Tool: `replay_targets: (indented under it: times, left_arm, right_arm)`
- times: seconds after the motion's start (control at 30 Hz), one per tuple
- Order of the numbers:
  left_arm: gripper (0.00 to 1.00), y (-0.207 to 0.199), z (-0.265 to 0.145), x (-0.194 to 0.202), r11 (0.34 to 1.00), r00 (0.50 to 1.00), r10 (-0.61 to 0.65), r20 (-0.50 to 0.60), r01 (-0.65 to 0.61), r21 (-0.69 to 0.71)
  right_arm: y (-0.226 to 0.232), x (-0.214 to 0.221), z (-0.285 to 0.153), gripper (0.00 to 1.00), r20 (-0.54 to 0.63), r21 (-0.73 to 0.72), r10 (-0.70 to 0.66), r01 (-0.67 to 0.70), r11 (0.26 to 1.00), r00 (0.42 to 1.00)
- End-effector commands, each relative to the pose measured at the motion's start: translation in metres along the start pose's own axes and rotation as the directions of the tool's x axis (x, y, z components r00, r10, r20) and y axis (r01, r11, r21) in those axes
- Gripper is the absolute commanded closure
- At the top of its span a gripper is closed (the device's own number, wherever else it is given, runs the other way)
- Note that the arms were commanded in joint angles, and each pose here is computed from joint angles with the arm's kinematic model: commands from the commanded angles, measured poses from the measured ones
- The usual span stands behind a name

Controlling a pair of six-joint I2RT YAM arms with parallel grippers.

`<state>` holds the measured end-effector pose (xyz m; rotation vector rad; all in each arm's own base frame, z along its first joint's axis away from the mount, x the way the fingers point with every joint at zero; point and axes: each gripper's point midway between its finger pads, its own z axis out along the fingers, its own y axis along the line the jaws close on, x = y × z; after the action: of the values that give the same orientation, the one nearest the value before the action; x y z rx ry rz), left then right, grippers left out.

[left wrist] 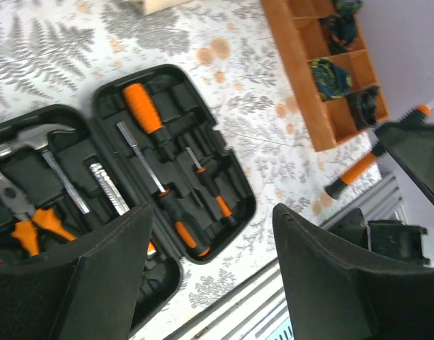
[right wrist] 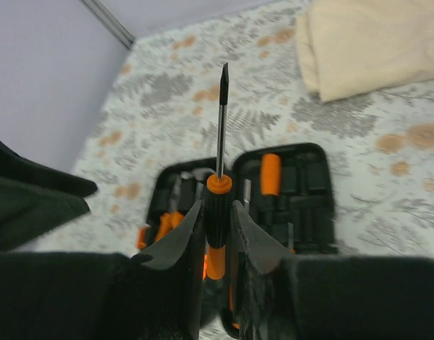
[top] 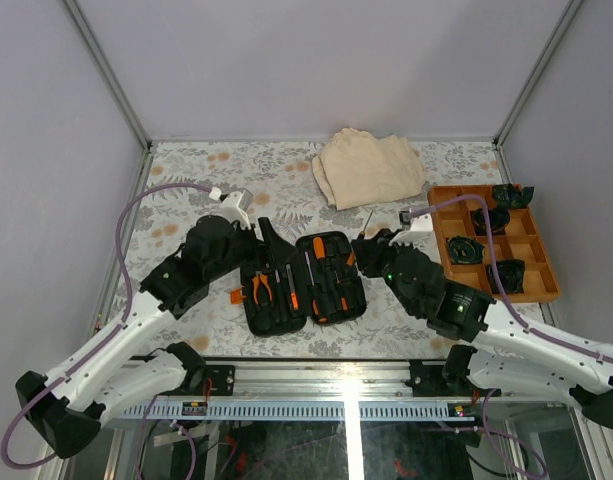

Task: Sort the tools into containers
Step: Place the screwdriver in the storage box.

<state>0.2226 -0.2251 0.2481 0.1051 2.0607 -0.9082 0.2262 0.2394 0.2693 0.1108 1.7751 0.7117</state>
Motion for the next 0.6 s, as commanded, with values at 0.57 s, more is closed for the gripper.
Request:
replay_targets:
  times: [0.57]
  left_arm:
    - [0.32,0.097,-0.008,-0.005,0.936,0.999,0.022,-0.046,-0.037,-0.35]
  right_arm:
    - [-0.055,0.097,0.024,1.0,-0.6,0.009,-0.258,0.328,0.945,0.757]
